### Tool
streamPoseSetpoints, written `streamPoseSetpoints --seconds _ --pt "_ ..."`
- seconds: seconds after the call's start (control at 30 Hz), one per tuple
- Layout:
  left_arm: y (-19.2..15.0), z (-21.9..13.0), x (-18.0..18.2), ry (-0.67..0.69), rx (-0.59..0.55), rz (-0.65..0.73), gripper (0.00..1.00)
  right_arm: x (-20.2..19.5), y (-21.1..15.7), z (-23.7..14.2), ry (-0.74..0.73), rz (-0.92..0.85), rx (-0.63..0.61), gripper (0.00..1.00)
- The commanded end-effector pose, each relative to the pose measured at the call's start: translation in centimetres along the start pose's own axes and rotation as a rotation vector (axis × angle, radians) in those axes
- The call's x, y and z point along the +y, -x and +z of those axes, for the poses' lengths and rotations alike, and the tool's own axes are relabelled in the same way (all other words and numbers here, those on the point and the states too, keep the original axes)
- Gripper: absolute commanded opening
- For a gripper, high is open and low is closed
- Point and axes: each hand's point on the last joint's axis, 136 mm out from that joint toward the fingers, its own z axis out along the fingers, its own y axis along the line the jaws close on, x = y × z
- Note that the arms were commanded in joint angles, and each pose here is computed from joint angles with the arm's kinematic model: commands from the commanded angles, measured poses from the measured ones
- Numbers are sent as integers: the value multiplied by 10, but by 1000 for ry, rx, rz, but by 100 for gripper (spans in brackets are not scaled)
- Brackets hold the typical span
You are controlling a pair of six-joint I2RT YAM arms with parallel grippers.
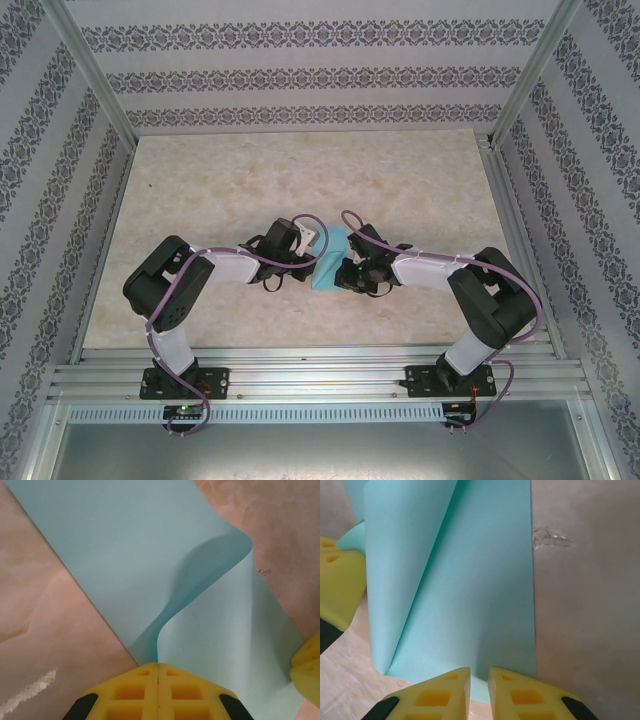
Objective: Fold a paper plane with a square sheet of paper (fold left side to right side)
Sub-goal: Fold the triangle a second time at the center of the table.
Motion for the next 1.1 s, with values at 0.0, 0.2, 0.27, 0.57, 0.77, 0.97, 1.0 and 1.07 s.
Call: streamPoseSetpoints --seconds 0.0,0.2,0.27,0.57,0.77,0.97,1.0,1.07 --pt "-13 7 0 6 40 12 0 -14 -10 2 -69 -8 30 19" --pt "-24 8 4 23 62 11 0 8 4 -16 -4 -27 -23 23" --pt "-26 8 5 26 66 11 0 18 13 -29 31 -29 -54 24" --pt "-28 8 4 29 66 14 0 56 50 -45 201 16 -146 16" --pt "-29 9 3 28 68 15 0 73 67 -28 273 53 -151 13" --pt "-28 9 3 29 68 18 0 72 65 -7 262 65 -114 13" --pt "-28 9 3 29 69 17 0 72 64 -4 259 65 -108 13" --pt "-30 10 3 31 72 18 0 70 62 1 251 66 -98 13"
